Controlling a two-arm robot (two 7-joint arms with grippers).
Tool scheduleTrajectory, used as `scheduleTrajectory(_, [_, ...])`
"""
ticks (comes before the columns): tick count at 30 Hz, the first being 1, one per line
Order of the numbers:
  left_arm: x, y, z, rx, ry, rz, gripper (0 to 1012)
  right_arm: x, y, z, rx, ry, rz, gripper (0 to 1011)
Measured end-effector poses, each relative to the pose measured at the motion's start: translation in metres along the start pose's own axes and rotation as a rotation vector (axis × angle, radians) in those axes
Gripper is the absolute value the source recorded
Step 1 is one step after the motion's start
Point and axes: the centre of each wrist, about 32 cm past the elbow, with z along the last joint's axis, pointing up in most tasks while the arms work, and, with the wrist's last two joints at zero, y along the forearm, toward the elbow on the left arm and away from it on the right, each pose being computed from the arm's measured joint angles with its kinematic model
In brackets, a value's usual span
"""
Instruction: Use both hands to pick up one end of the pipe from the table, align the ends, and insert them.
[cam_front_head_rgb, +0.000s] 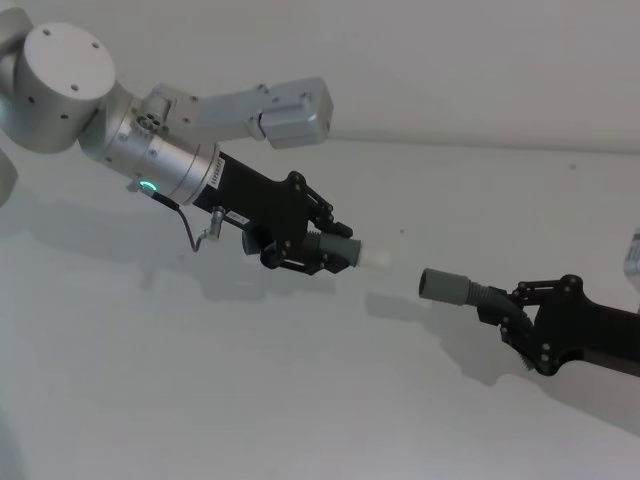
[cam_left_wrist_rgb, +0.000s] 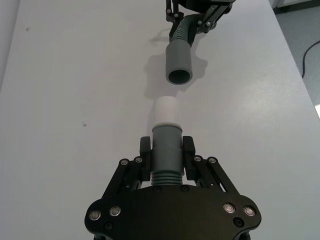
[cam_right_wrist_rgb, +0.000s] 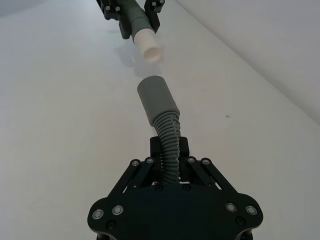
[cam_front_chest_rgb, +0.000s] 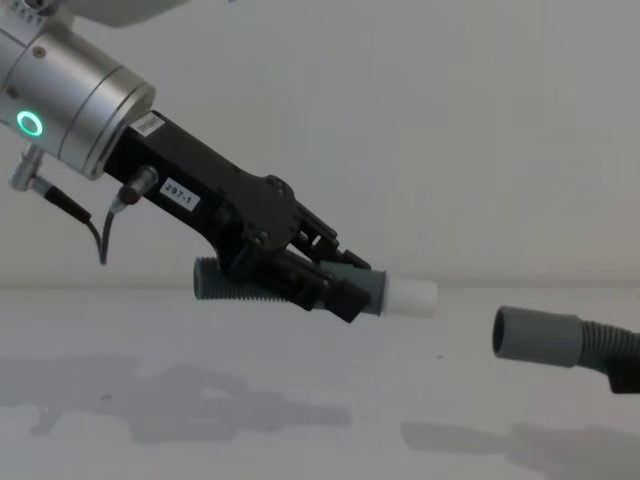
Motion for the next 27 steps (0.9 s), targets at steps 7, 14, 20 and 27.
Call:
scheduleTrajectory(7, [0.0017, -0.0022, -0.001, -0.005, 0.002, 0.006, 359, -0.002, 0.002, 0.001, -0.002, 0.01, -0.013, 179])
scheduleTrajectory(14, [0.0051, -0.0056, -0.0017, -0.013, -0.001, 0.003, 359, -0.004, 0.004, 0.002, 0.001, 0.025, -0.029, 181])
scheduleTrajectory(20, [0.0085, -0.0079, -0.0022, -0.018, -0.003, -0.004, 359, -0.006, 0.005, 0.002, 0.003, 0.041, -0.041, 181])
scheduleTrajectory(27, [0.0111, -0.0091, -0.0026, -0.021, -0.006, -0.011, 359, -0.008, 0.006, 0.003, 0.004, 0.055, -0.051, 181])
